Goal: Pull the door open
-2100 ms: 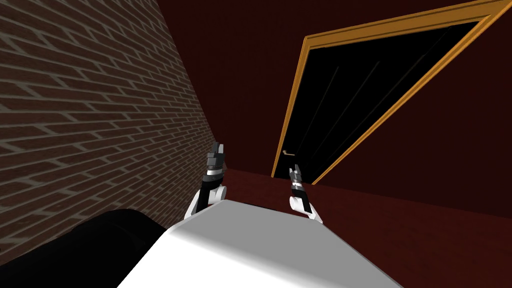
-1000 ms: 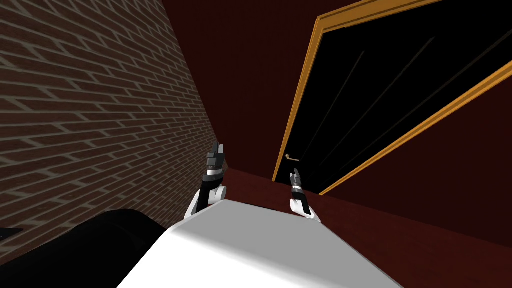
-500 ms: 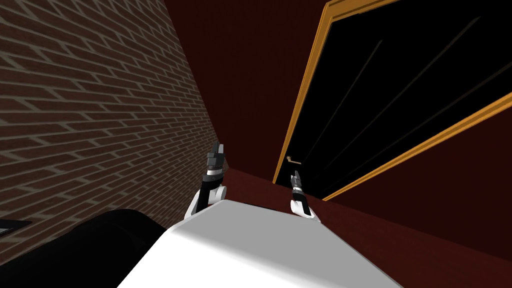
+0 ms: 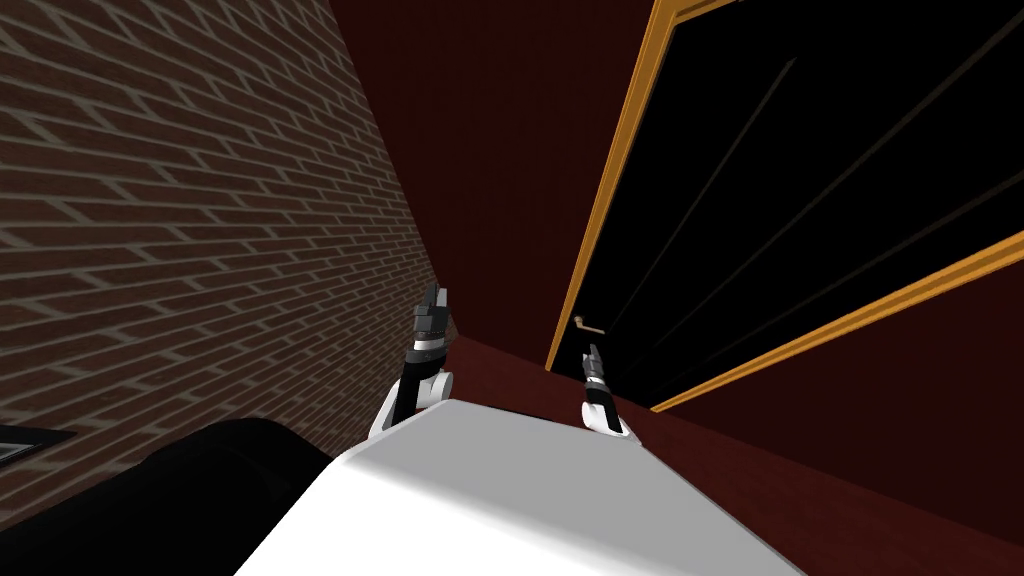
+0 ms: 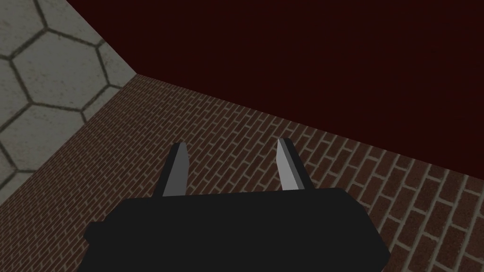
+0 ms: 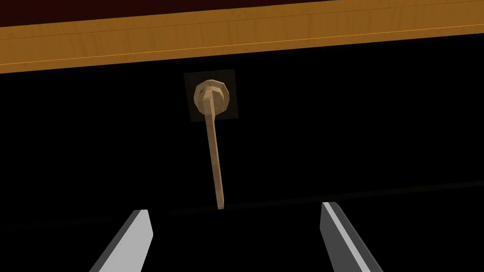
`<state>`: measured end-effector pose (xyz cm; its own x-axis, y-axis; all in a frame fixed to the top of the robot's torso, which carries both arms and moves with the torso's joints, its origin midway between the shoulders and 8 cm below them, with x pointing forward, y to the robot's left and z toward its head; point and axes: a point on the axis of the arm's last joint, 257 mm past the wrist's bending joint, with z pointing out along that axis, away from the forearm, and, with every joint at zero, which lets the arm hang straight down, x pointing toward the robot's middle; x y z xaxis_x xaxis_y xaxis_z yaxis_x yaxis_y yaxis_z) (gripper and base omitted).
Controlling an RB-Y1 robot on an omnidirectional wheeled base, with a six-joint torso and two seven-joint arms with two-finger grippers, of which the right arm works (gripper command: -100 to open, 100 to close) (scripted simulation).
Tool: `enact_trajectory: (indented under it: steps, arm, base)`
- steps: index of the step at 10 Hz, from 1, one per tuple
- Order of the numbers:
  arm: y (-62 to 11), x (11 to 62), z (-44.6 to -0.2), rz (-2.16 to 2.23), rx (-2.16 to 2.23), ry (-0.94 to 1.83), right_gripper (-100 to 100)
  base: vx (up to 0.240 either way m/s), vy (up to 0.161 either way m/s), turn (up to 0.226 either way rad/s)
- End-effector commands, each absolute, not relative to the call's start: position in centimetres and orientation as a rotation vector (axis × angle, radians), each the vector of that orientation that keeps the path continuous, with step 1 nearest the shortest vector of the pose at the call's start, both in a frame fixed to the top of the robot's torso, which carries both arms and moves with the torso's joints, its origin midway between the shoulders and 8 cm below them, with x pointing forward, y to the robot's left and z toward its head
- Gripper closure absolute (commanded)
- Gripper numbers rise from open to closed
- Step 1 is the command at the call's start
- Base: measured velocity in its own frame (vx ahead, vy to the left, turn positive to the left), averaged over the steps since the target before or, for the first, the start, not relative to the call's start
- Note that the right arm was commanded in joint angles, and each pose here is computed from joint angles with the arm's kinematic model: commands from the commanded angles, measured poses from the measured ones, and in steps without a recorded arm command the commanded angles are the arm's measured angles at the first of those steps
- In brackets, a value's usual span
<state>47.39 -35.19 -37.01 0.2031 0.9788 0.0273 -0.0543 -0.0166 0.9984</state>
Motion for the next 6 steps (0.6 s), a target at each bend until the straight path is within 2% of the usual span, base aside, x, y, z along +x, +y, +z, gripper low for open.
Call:
enact_trajectory:
  steps: [1,3,6]
  arm:
    - [-35.6,47.2,-37.6,1.081,1.285,1.016,-100]
    - [-36.1,46.9,-38.6,1.054,1.301,1.027,-100]
    - [-36.4,46.7,-39.1,1.038,1.309,1.033,-100]
  base:
    - [0.043,-0.046,0.06]
    - [0.061,-0.064,0.083]
    - [0.045,-0.05,0.034]
